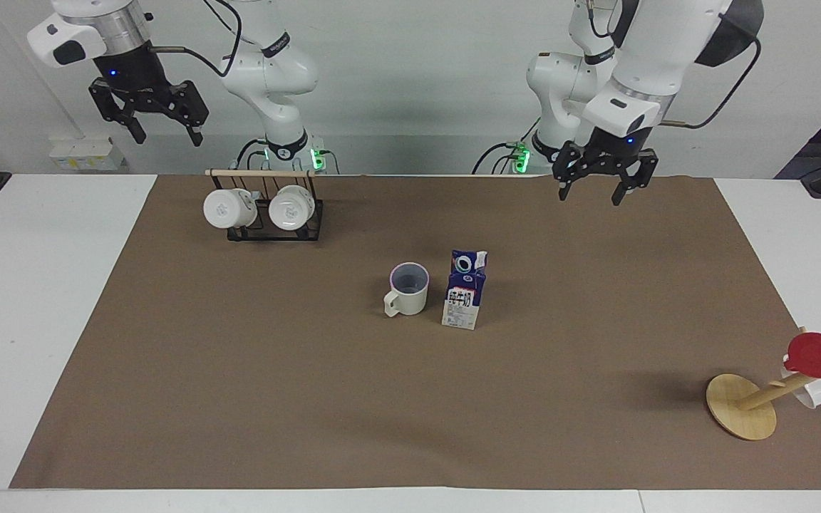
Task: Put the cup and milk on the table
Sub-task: 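Stand the carton upright, release, and withdraw the left gripper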
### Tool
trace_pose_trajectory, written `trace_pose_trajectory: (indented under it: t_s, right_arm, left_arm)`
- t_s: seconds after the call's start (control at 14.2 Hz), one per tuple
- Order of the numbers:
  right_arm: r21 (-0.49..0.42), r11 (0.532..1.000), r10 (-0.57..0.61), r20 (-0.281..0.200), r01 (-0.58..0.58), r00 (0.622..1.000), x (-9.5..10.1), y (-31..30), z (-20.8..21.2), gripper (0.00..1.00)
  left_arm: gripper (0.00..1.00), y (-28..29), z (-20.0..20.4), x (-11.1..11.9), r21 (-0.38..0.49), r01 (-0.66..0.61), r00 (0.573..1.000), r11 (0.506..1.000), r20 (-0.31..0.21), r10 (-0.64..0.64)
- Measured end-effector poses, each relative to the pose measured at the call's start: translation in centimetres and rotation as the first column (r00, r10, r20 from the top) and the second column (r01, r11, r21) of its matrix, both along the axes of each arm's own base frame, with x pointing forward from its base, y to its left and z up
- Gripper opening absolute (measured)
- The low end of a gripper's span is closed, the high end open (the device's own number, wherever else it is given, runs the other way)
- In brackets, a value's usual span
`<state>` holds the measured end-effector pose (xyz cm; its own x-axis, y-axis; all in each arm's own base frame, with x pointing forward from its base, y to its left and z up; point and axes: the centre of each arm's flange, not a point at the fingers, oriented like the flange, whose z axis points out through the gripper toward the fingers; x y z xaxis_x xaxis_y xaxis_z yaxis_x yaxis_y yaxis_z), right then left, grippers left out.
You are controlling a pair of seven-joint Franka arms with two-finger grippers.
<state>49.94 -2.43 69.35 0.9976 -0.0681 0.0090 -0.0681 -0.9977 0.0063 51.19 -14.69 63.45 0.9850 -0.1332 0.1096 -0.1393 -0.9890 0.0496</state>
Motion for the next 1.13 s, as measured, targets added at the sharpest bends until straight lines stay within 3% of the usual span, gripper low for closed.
trace_pose_trajectory:
  t_s: [0.35, 1.13]
  right_arm:
    - [0.0, 1.0, 0.0, 0.0, 0.0, 1.0, 0.0, 0.0, 0.0, 1.0]
    - [0.0, 1.0, 0.0, 0.0, 0.0, 1.0, 0.0, 0.0, 0.0, 1.0]
  left_arm:
    - [1.0, 6.5, 2.7, 1.4, 0.014, -0.003, 1.0, 1.0, 0.022, 0.003]
    - [1.0, 13.8, 4.5, 4.4, 0.073, 0.003, 0.999, 0.997, -0.037, 0.0]
